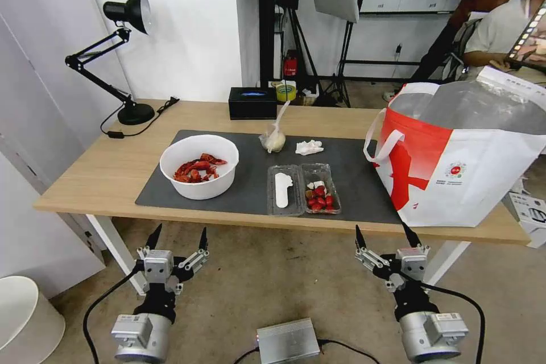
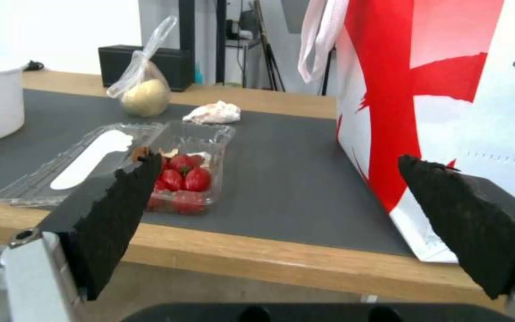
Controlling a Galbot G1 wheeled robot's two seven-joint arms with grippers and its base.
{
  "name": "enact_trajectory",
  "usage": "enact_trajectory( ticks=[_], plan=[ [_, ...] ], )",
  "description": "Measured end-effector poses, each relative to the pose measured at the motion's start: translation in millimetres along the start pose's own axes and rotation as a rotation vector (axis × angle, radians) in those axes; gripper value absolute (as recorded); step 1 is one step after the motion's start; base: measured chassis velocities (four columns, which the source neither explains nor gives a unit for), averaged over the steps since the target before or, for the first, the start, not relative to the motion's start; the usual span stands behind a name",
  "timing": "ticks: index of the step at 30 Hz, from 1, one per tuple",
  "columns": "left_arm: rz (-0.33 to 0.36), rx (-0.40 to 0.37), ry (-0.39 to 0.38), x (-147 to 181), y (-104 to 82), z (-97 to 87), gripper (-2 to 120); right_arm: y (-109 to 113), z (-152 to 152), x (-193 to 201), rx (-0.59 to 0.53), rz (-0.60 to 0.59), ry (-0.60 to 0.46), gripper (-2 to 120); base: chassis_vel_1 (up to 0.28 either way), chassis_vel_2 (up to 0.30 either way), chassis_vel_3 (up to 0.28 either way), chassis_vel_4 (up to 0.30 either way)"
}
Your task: Pick up the trash from the table and place it into the takeout bag.
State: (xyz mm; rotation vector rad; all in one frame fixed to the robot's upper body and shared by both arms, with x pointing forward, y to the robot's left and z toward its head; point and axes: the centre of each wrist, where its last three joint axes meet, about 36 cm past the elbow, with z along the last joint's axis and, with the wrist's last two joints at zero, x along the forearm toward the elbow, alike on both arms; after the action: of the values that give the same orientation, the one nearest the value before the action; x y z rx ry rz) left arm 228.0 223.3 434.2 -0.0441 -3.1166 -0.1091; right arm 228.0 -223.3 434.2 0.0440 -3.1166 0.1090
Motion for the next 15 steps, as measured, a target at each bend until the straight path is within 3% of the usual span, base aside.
enact_trajectory(
  ticks=[13,15],
  plan=[
    [-0.001,0.001,-0.001,0.0,0.2,0.0,100,-0.1,0.0,0.0,0.000,0.000,0.000,100,0.000,0.000,0.000,0.000],
    [-0.018,0.012,-0.032,-0.7,5.4,-2.0,100,-3.2,-1.4,-0.7,0.006,0.002,-0.005,100,0.000,0.000,0.000,0.000]
  ],
)
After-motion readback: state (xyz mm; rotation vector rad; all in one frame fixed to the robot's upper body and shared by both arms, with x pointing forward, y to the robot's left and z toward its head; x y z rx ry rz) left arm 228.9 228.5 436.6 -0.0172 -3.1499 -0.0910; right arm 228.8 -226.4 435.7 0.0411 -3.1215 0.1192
